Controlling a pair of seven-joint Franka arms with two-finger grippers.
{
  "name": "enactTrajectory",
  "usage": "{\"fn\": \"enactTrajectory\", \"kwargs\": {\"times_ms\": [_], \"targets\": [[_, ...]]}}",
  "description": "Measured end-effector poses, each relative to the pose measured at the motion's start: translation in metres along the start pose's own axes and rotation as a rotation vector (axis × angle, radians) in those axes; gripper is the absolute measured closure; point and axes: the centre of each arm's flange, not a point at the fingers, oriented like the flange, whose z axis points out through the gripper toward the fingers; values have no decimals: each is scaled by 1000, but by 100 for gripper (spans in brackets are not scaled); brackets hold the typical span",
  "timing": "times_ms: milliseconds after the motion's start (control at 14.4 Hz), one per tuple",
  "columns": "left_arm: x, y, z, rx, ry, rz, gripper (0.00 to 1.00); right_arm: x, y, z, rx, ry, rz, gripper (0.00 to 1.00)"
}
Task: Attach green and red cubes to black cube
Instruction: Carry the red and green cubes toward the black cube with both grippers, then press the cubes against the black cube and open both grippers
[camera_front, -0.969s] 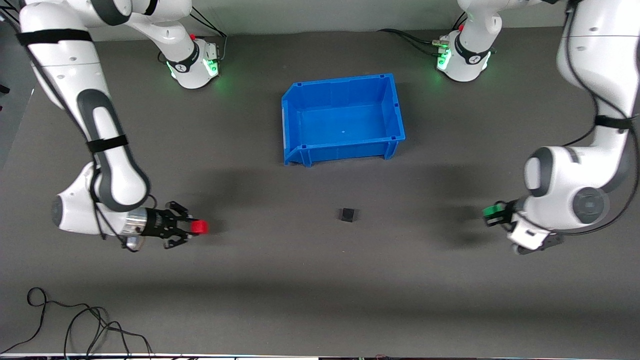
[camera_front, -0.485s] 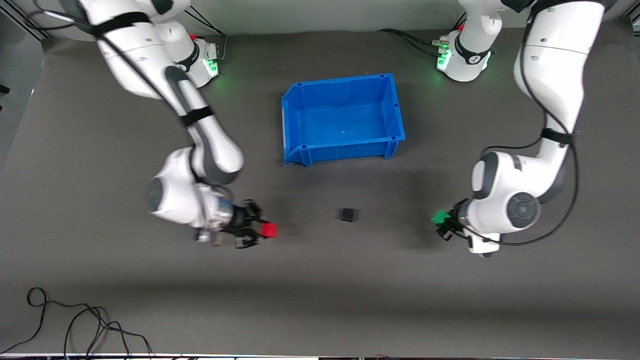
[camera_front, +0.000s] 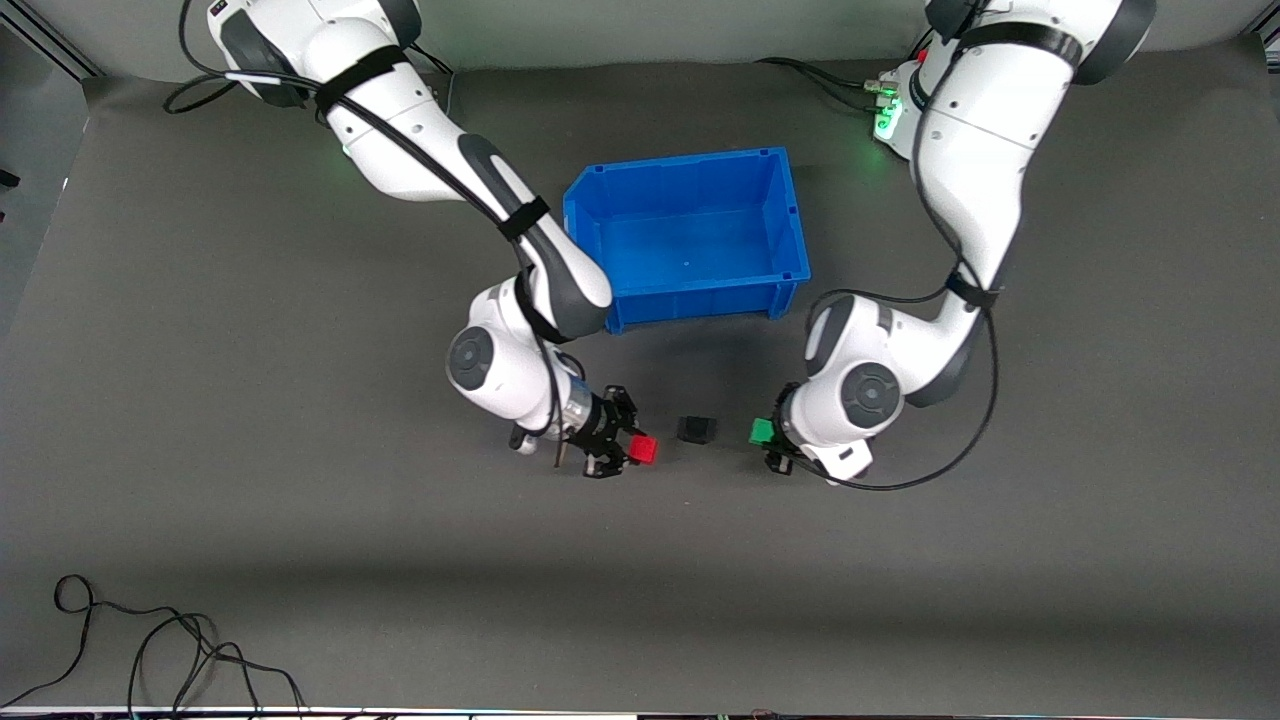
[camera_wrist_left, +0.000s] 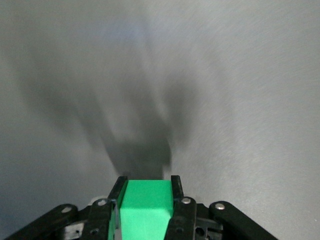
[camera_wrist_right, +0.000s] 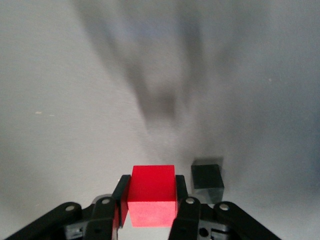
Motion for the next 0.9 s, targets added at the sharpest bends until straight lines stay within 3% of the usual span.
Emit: {"fn": "enactTrajectory", "kwargs": {"times_ms": [208, 415, 900], "targets": [[-1, 5, -3, -30, -21, -161, 63, -6, 20, 22, -7, 10, -14, 60], [-15, 0, 4, -21, -26, -235, 63, -8, 37, 40, -17, 24, -39, 60], [-52, -14, 23, -30, -29, -252, 63, -7, 47, 52, -32, 37, -104, 60]]}}
